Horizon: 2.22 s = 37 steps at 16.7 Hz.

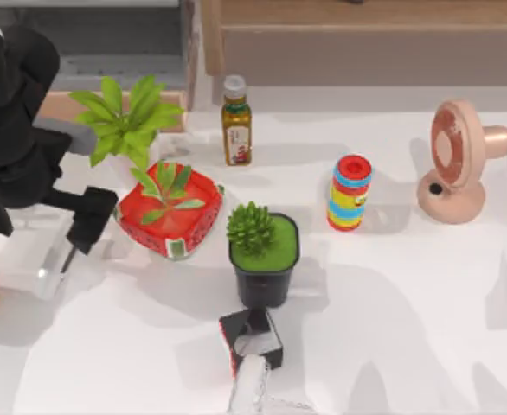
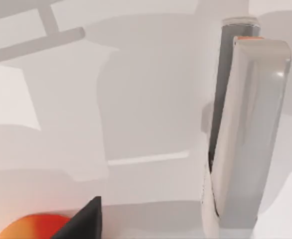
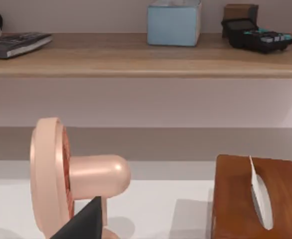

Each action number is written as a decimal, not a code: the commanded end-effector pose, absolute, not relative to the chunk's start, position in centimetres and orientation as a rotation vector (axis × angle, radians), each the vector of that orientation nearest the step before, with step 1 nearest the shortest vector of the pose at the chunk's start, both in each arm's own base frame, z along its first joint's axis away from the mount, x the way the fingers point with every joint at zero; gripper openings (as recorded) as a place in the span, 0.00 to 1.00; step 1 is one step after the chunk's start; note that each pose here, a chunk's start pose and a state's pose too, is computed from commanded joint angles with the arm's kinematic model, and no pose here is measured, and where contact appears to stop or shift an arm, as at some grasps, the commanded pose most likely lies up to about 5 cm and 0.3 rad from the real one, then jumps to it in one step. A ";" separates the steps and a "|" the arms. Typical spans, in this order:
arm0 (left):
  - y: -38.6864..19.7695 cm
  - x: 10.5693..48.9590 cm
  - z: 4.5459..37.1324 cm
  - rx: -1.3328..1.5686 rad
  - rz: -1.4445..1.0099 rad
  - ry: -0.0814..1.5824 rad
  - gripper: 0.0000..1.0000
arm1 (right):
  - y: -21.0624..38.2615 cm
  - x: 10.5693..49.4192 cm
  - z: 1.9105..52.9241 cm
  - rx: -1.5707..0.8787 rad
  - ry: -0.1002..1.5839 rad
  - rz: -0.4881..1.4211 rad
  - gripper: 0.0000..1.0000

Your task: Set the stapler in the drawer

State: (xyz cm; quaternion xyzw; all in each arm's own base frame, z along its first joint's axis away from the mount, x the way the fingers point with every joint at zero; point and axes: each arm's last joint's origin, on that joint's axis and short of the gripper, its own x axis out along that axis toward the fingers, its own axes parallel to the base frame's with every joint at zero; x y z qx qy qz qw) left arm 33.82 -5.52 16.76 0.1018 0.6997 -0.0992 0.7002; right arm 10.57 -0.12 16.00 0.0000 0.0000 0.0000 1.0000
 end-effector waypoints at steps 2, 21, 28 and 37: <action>-5.5 33.8 16.8 0.227 -0.221 1.559 1.00 | -0.1 10.6 16.0 0.000 0.000 0.000 1.00; -5.5 33.8 11.8 0.227 -0.221 1.559 0.55 | -0.1 10.6 16.0 0.000 0.000 0.000 1.00; -5.5 33.8 11.8 0.227 -0.221 1.559 0.02 | -0.1 10.6 16.0 0.000 0.000 0.000 1.00; -5.5 33.8 11.8 0.227 -0.221 1.558 0.00 | -0.1 10.6 16.0 0.000 0.000 0.000 1.00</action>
